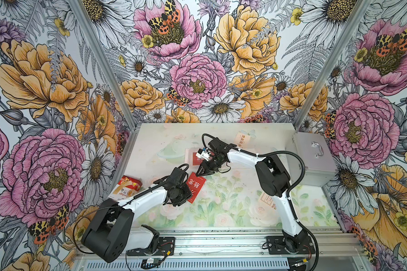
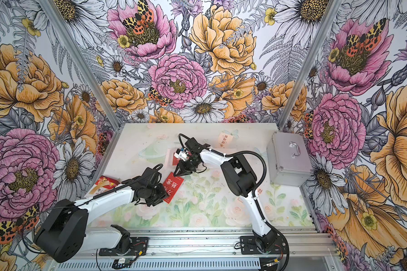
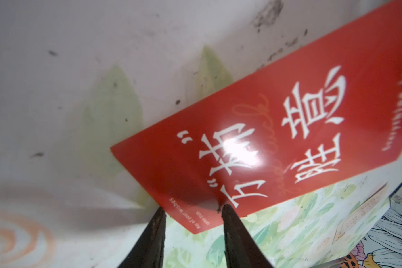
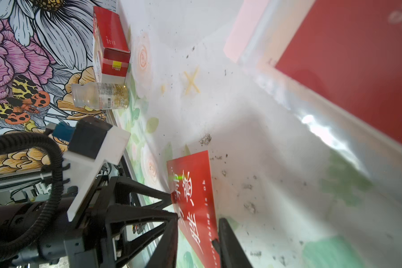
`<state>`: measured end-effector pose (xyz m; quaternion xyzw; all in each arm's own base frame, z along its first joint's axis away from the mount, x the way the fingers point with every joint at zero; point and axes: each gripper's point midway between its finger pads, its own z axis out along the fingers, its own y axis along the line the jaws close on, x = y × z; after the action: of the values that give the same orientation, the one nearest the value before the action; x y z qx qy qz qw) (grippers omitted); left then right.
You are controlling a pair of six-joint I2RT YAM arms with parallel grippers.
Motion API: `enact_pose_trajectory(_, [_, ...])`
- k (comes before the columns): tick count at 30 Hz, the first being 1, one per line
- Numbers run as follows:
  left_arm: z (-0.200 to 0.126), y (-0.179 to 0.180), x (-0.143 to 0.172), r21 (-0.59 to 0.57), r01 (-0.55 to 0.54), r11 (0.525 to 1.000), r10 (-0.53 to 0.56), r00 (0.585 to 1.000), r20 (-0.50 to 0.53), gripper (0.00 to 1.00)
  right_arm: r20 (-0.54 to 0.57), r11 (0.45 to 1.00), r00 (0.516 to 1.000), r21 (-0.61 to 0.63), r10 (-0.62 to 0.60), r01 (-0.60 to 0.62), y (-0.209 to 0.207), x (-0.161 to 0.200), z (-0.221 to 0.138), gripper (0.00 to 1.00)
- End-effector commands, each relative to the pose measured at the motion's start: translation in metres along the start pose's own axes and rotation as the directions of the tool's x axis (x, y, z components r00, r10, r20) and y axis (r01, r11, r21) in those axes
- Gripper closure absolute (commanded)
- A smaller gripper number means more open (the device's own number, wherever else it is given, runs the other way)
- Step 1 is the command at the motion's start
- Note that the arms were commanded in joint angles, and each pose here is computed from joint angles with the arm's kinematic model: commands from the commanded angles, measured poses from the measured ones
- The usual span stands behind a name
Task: Place the photos into the photo albums
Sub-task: Pick up the photo at the center of the board.
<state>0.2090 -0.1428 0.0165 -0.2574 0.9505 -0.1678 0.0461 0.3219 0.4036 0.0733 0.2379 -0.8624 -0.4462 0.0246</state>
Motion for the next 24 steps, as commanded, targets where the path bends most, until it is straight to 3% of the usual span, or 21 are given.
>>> enact_pose_trajectory(1, [0.021, 0.015, -0.007, -0.066, -0.058, 0.996, 0.06, 0.998, 0.019, 0.58, -0.035, 0.998, 0.999, -0.053, -0.021, 0.019, 0.018, 0.017, -0.002, 0.69])
enact_pose_trajectory(13, [0.026, 0.003, -0.019, -0.086, -0.118, 0.989, 0.119, 0.993, 0.016, 0.59, 0.002, 0.999, 1.0, -0.032, 0.01, -0.01, 0.005, 0.024, -0.026, 0.73])
enact_pose_trajectory(24, [0.023, 0.003, -0.028, -0.074, -0.129, 0.989, 0.131, 0.991, 0.026, 0.59, 0.022, 0.999, 0.999, 0.005, 0.044, -0.044, -0.008, 0.029, -0.036, 0.9])
